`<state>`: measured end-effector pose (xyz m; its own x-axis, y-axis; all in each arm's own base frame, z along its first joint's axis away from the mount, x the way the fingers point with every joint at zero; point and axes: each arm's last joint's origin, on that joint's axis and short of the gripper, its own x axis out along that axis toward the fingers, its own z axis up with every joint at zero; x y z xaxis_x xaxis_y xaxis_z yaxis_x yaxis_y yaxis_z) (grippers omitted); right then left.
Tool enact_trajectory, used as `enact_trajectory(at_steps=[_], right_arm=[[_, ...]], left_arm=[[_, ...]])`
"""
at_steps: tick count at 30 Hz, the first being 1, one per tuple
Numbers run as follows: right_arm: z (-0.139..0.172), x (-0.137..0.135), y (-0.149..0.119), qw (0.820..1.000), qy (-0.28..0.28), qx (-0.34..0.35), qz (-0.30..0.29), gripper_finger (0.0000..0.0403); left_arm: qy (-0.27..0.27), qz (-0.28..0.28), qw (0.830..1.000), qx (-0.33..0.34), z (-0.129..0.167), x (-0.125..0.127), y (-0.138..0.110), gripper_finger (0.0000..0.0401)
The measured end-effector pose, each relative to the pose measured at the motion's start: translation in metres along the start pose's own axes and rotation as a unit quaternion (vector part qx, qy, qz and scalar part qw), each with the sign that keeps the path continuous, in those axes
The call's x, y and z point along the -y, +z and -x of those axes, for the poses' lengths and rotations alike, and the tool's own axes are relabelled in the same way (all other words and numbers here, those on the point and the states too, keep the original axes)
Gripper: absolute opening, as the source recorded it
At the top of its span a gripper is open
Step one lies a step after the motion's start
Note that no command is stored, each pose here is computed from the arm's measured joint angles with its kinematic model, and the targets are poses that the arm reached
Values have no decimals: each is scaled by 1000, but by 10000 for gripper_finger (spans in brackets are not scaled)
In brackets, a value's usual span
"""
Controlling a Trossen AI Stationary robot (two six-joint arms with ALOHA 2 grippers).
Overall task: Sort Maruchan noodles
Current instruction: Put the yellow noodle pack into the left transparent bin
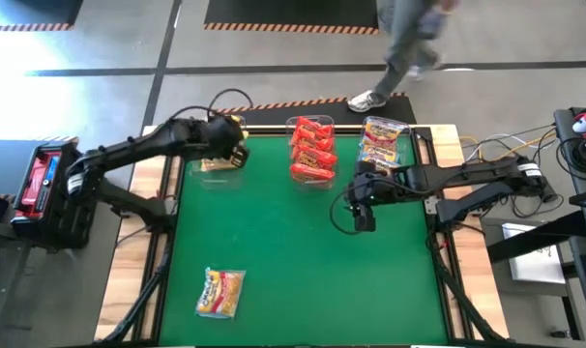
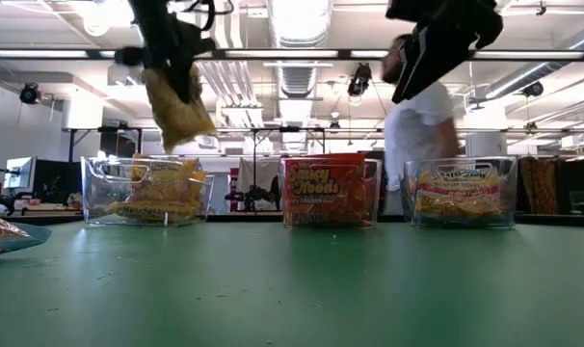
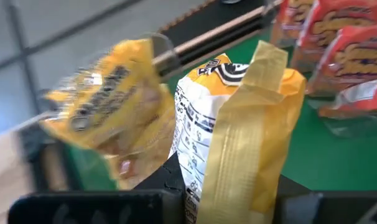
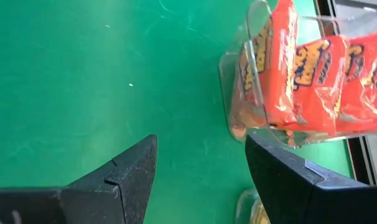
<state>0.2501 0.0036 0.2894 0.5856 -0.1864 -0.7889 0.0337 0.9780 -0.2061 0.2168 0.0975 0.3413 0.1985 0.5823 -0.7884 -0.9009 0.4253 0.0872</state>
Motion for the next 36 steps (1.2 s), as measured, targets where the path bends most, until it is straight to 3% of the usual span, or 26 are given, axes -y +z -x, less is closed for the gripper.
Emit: enact_trajectory(at_steps=[6,12,17,20,30,36], right_arm=[[-8,11,-2,998,-16,13,-55,233],[-12,24,3,990,-32,51,-126,233],[-14,36,6,980,-44,79,-178,233],[-15,44,7,973,-53,90,-205,233],[-26,72,5,960,-101,96,-244,233],[-28,82,1,954,-113,89,-264,233]], left_arm=[[-66,11,997,38,-44,-27,-11,54],[-44,37,998,39,-84,-59,-30,55],[-133,39,988,68,-107,-70,-41,55],[-139,51,987,66,-118,-75,-49,55],[-124,82,987,56,-121,-80,-49,67],[-124,34,990,54,-110,-82,-37,107]])
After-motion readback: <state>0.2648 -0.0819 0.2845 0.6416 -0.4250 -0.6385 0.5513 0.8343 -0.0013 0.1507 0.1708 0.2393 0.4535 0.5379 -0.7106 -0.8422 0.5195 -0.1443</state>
